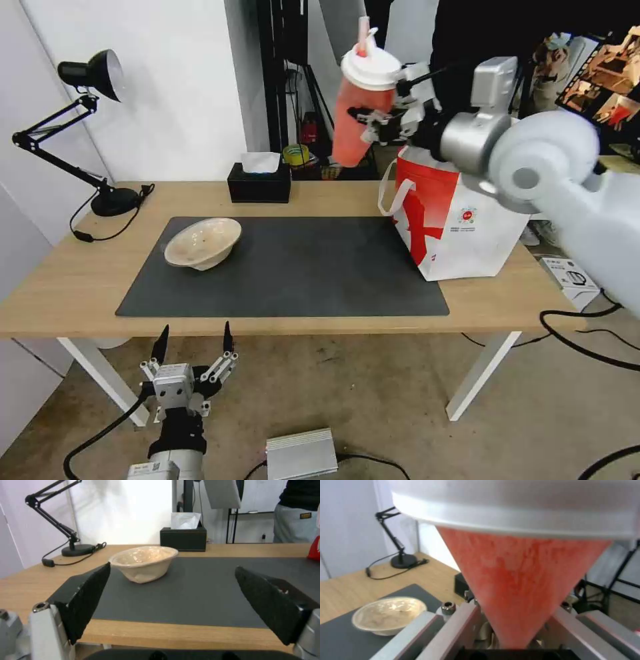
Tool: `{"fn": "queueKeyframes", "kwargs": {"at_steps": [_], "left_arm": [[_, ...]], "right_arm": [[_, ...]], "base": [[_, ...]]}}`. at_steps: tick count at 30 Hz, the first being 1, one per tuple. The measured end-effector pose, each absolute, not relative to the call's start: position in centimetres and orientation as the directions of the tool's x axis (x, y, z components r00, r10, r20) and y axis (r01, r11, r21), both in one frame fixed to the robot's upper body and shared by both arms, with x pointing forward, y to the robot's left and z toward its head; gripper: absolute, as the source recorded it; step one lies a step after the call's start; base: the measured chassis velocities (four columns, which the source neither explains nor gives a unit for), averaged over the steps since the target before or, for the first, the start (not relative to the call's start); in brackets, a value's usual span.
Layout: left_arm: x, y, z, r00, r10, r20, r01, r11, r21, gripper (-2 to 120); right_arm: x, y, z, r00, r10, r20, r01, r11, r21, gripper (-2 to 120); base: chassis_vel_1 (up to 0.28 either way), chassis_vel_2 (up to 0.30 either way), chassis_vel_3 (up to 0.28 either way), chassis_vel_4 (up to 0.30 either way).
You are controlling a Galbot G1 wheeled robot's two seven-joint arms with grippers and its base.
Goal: Pick up the trash from the table and place it into the takeout bag.
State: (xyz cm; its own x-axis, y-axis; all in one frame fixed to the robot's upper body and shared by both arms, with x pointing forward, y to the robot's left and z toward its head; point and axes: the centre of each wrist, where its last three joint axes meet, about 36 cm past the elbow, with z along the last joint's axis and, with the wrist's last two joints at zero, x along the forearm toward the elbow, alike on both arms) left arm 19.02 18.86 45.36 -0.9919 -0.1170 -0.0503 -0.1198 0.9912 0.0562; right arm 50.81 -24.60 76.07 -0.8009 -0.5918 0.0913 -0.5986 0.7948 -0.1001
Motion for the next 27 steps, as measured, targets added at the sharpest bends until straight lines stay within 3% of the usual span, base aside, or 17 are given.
{"fn": "queueKeyframes", "kwargs": {"at_steps": [27], "left_arm": [[18.8,18.8,45.6,-0.993,-0.105,-0.051,-0.108,0.992,0.058,100]], "right_arm": [[52.4,-34.9,76.9,-0.935,-0.342,0.098,-0.347,0.937,-0.044,3]], "base": [[0.000,0.000,0.000,0.000]]}}
